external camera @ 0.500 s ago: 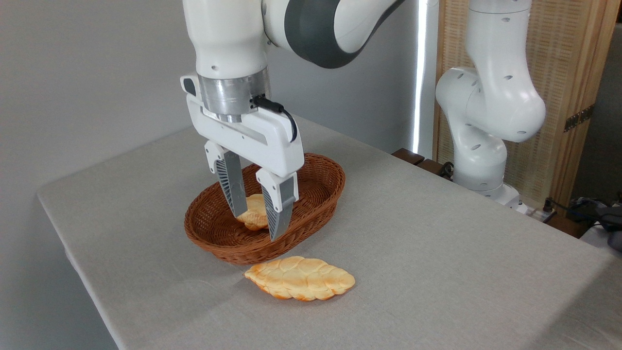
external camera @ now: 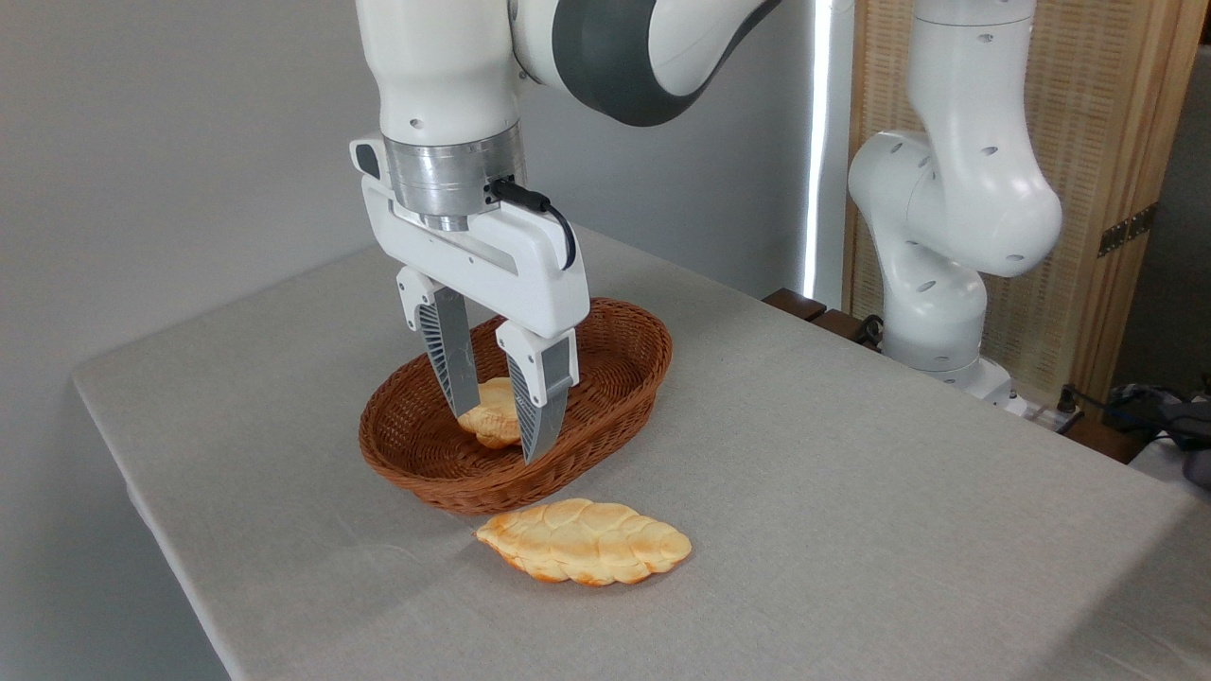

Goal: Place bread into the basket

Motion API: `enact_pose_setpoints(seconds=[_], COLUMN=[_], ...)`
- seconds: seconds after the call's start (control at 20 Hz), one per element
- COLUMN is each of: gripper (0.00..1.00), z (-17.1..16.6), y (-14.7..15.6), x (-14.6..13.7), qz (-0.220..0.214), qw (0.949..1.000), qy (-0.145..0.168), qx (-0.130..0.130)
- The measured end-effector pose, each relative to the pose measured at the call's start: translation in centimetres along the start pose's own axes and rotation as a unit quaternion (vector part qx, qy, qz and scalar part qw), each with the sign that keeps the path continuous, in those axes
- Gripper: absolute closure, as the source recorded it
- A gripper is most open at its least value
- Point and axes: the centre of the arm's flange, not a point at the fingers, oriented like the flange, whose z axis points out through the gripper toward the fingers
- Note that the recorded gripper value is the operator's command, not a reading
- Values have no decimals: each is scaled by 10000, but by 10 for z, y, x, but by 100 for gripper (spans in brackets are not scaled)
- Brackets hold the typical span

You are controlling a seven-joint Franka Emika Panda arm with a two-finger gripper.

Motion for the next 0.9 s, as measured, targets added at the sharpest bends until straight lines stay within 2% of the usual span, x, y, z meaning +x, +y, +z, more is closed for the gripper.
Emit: enact_pose_setpoints(seconds=[0.3, 0.55, 0.75, 0.85, 0.9], gripper=[0, 0, 0, 0, 0], z=[-1, 10, 23, 32, 36], y=[0, 3, 7, 4, 1], x=[0, -12, -33, -43, -48], qz=[214, 793, 1439, 1865, 2146], qw=[9998, 9968, 9891, 9815, 9756], qy=[2, -85, -169, -209, -221], qx=[-1, -108, -280, -374, -420])
